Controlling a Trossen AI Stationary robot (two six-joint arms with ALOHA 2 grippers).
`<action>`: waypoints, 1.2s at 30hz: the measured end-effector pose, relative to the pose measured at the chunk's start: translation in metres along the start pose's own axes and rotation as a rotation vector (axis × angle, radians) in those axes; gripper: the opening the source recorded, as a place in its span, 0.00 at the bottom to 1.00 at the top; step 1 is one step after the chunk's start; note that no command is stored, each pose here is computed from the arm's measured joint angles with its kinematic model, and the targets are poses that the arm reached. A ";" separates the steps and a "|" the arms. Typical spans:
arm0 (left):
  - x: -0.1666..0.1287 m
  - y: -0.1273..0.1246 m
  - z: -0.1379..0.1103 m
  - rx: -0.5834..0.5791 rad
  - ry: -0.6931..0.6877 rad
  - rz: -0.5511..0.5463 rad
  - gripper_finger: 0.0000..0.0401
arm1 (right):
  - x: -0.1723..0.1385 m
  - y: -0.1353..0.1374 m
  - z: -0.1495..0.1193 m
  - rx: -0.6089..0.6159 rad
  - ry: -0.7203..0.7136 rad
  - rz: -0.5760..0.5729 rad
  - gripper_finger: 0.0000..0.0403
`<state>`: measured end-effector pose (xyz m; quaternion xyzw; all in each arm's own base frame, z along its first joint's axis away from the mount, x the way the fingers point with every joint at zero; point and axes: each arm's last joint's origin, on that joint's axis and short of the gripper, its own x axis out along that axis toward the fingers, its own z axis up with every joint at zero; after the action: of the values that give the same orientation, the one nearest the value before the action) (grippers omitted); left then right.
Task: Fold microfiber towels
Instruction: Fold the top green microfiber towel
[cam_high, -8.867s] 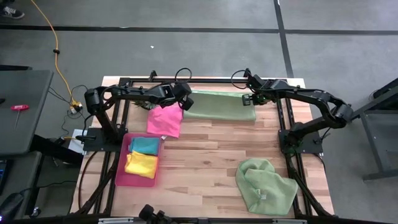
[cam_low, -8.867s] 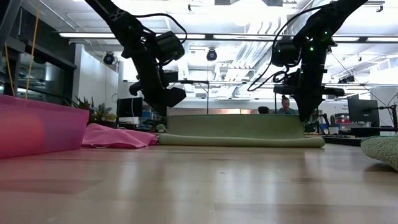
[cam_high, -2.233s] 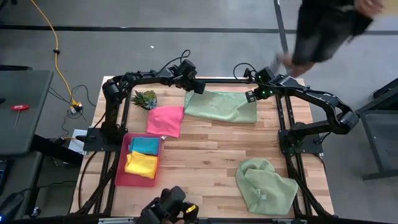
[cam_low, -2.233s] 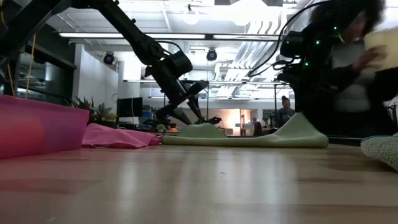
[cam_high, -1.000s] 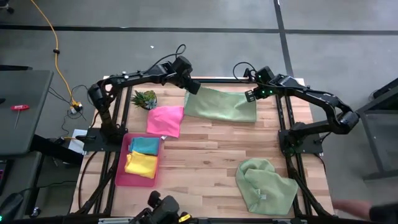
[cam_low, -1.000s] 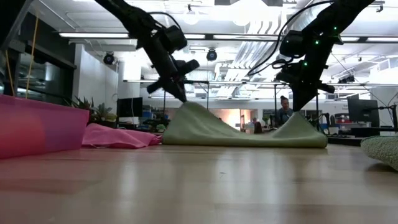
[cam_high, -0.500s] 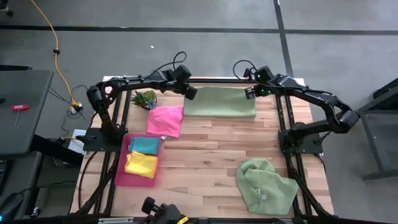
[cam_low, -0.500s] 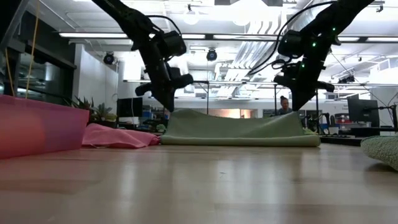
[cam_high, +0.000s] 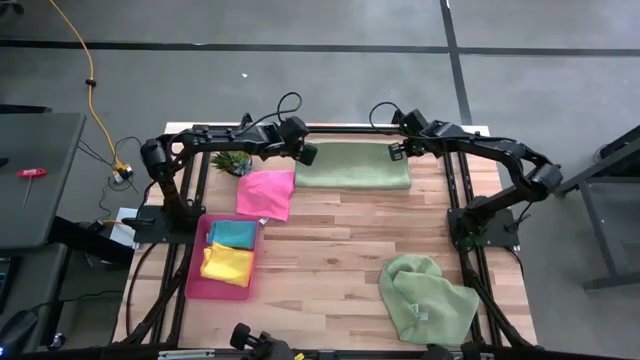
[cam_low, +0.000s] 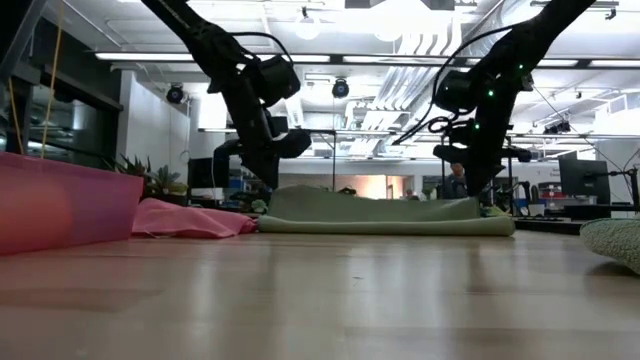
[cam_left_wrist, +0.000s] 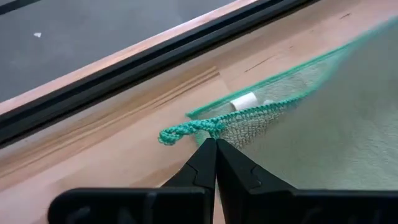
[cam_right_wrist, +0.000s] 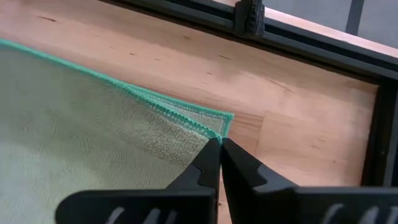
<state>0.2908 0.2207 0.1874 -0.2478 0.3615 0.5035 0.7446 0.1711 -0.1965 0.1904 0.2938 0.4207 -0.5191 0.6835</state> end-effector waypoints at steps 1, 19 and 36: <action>0.000 -0.001 0.000 -0.001 -0.002 -0.002 0.00 | 0.001 0.000 0.000 0.005 0.000 0.000 0.00; -0.001 -0.003 0.003 0.073 -0.059 0.034 0.03 | 0.002 0.000 0.000 0.051 0.001 -0.002 0.00; 0.002 0.009 0.008 0.083 -0.014 -0.004 0.25 | 0.003 -0.005 0.005 0.064 -0.037 -0.044 0.31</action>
<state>0.2847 0.2307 0.1909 -0.2138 0.3763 0.4882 0.7579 0.1678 -0.2035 0.1900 0.2966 0.3976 -0.5528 0.6696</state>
